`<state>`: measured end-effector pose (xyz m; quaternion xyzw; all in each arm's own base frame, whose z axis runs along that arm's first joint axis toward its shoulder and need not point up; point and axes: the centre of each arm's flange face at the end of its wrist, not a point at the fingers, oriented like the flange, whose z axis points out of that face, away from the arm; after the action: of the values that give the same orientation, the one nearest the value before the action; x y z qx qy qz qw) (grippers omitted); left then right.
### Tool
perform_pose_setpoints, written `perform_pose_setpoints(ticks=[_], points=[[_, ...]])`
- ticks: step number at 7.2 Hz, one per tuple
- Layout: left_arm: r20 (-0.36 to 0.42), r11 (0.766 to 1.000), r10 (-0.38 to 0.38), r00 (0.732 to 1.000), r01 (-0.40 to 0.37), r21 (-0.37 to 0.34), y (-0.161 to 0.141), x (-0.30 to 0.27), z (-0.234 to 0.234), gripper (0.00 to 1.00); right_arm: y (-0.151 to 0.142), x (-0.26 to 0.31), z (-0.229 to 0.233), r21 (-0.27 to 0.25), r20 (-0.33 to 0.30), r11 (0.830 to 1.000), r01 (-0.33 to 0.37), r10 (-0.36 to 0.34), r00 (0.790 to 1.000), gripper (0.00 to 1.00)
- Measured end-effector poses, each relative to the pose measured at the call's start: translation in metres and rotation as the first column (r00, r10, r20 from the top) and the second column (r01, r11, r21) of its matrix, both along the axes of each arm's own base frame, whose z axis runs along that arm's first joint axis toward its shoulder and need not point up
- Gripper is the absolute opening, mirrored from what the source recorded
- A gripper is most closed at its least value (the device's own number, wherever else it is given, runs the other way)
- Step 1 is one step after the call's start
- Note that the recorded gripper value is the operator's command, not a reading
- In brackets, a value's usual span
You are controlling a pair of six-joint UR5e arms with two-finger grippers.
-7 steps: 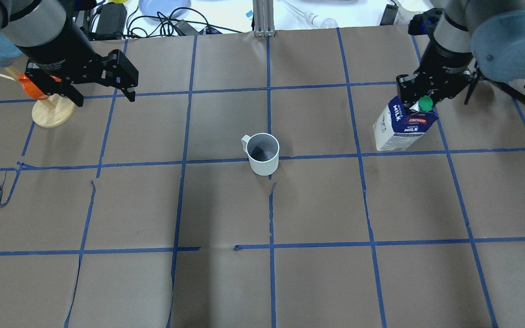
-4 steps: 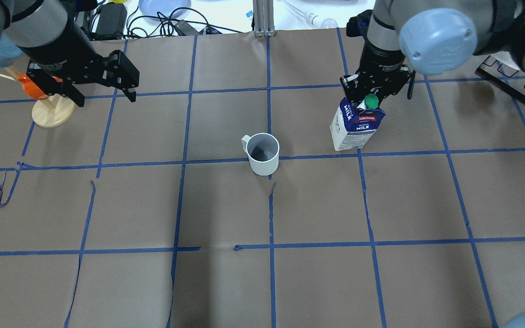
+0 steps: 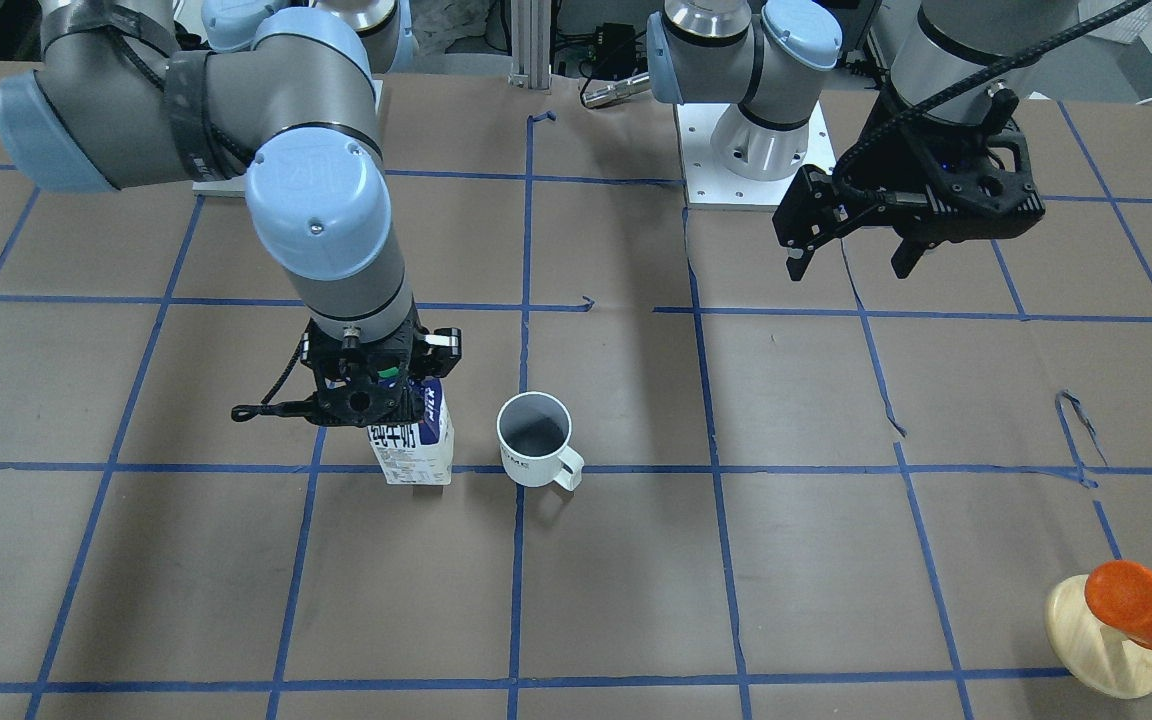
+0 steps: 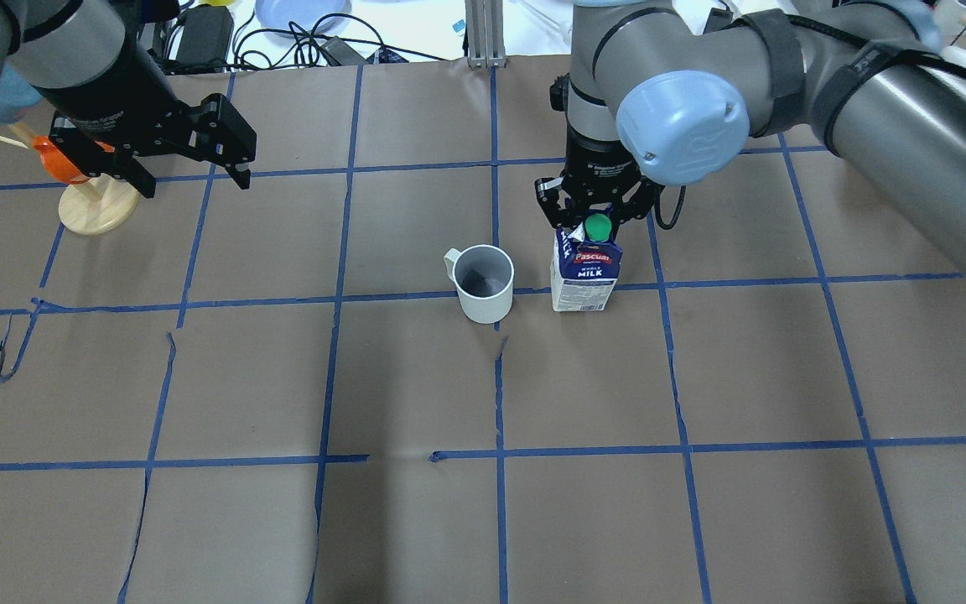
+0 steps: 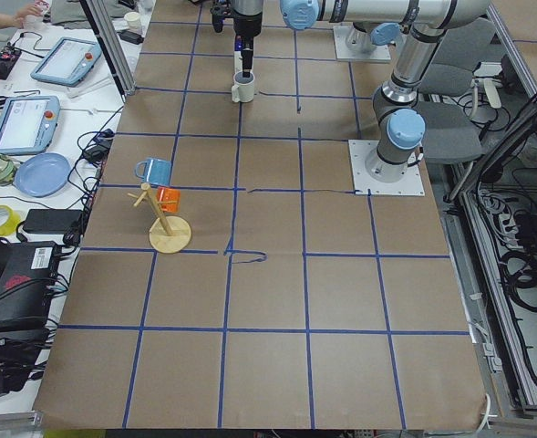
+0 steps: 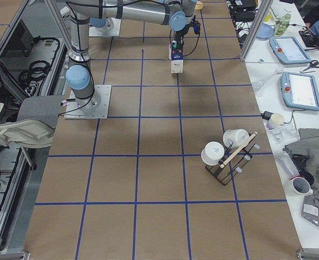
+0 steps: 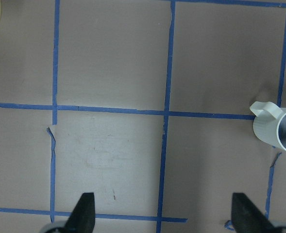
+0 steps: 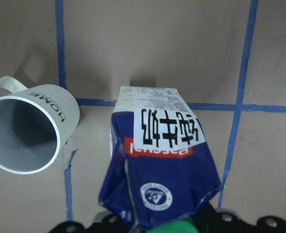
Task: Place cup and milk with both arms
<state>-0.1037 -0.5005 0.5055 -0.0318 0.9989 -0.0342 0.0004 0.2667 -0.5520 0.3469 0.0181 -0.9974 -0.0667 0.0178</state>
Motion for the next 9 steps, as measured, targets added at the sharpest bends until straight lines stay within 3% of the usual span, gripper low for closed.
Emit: perform_pose_setpoints(ticks=[2,4,6,9], points=[[0.000,1.000,0.000,1.000,0.000,0.000,0.000,0.000,0.000,1.00,0.004,0.023,-0.015,0.010,-0.015,0.999,0.045,-0.045,0.999,0.34],[0.000,1.000,0.000,1.000,0.000,-0.001,0.000,0.000,0.000,1.00,0.005,0.026,-0.016,0.011,-0.018,0.999,0.047,-0.047,0.999,0.36],[0.000,1.000,0.002,1.000,-0.002,-0.002,0.000,0.001,0.001,1.00,0.004,0.027,-0.016,0.009,-0.018,0.999,0.047,-0.046,0.999,1.00],[0.000,1.000,0.003,1.000,-0.003,0.000,0.000,0.002,0.000,1.00,0.004,0.024,-0.013,0.003,-0.021,1.000,0.030,-0.030,0.999,1.00]])
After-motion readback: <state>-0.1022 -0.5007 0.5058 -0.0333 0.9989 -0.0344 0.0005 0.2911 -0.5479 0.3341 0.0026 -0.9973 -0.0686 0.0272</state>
